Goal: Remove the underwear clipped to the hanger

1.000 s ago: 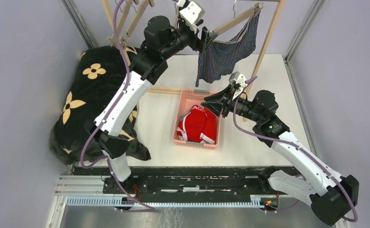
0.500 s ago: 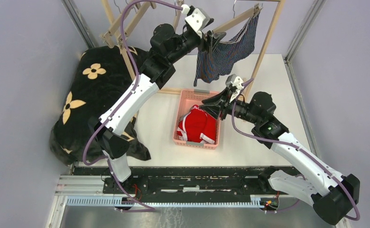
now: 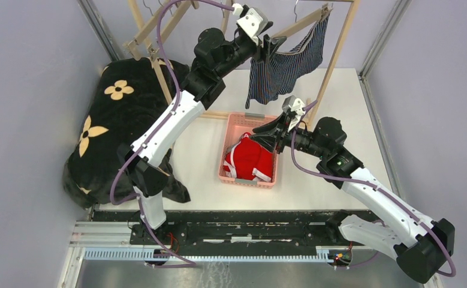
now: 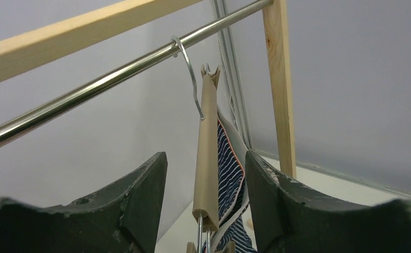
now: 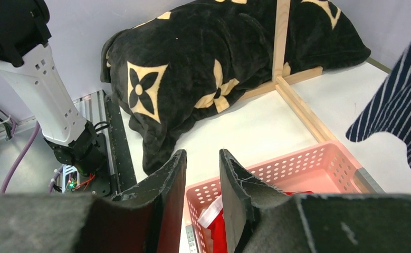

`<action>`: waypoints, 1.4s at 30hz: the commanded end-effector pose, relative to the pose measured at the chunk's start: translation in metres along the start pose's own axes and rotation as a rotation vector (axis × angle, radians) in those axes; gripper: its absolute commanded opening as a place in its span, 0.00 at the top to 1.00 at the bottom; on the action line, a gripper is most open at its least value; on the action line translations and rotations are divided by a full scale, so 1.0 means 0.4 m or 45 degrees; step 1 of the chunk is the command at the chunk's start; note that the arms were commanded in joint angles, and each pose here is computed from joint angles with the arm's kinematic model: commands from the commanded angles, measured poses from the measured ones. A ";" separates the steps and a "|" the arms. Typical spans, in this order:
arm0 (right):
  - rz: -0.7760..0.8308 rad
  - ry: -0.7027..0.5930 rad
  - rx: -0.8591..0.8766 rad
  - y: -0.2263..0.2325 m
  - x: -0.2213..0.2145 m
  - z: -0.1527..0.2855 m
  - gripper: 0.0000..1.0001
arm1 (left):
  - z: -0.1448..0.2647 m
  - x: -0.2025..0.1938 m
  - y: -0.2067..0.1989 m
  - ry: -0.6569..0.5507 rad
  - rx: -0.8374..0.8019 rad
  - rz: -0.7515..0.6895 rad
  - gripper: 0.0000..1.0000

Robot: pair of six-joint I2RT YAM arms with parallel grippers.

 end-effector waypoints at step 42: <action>0.068 -0.067 0.023 0.021 0.011 0.004 0.62 | -0.018 -0.024 0.040 0.136 0.219 -0.122 0.97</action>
Point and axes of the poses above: each gripper's point midway between its finger pads, its own z axis back along the fingers, its own y axis along the line the jaws close on, x = y × z, the point moved 10 cm from there along z, back along the fingers, and after that the axes turned 15 degrees about -z, right-handed, at the moved point
